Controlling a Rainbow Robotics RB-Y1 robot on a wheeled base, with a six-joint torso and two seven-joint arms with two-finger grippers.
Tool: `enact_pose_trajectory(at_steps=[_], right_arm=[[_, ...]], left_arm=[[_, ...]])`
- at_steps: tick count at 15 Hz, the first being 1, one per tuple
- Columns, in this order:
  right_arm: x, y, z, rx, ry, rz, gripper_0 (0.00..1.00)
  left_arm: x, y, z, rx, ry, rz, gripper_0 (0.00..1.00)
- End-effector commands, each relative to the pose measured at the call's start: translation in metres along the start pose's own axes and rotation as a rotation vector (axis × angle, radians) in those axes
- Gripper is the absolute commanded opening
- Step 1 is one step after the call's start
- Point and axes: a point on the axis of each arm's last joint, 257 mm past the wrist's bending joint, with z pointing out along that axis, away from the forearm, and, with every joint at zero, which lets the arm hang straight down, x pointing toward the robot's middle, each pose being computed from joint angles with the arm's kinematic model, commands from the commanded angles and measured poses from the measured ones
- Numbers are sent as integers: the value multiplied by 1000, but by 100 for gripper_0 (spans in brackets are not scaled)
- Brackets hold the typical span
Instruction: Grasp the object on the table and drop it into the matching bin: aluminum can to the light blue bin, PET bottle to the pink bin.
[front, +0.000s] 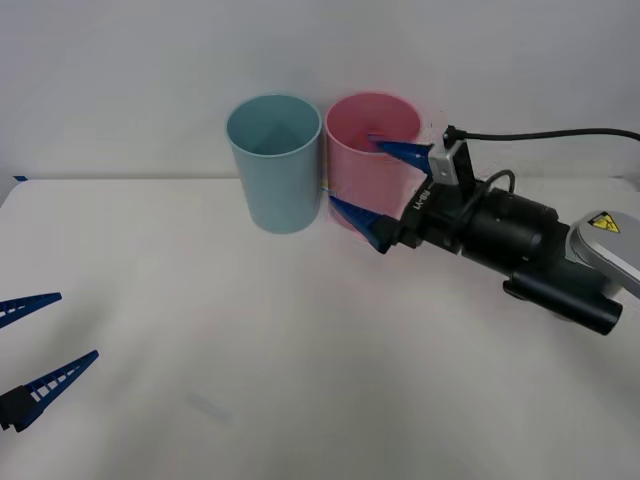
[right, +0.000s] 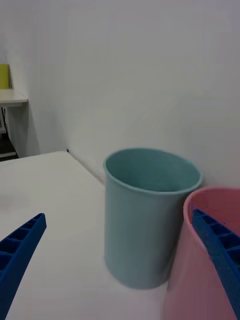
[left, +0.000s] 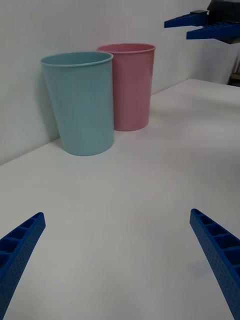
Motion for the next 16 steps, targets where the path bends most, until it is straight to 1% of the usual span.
enact_pose_trajectory(at_steps=[1, 4, 5, 8, 9, 11, 16], right_arm=[[15, 3, -41, 24, 23, -35, 100], [29, 8, -82, 30, 34, -22, 100], [35, 8, -98, 37, 40, -20, 100], [48, 12, -134, 63, 61, 7, 100], [54, 13, -149, 83, 78, 14, 100], [61, 13, -167, 114, 93, 30, 100], [75, 12, -209, 199, 121, 75, 100]], left_arm=[[0, 0, 0, 0, 0, 0, 100], [0, 0, 0, 0, 0, 0, 100], [0, 0, 0, 0, 0, 0, 100], [0, 0, 0, 0, 0, 0, 100], [0, 0, 0, 0, 0, 0, 100], [0, 0, 0, 0, 0, 0, 100], [0, 0, 0, 0, 0, 0, 100]])
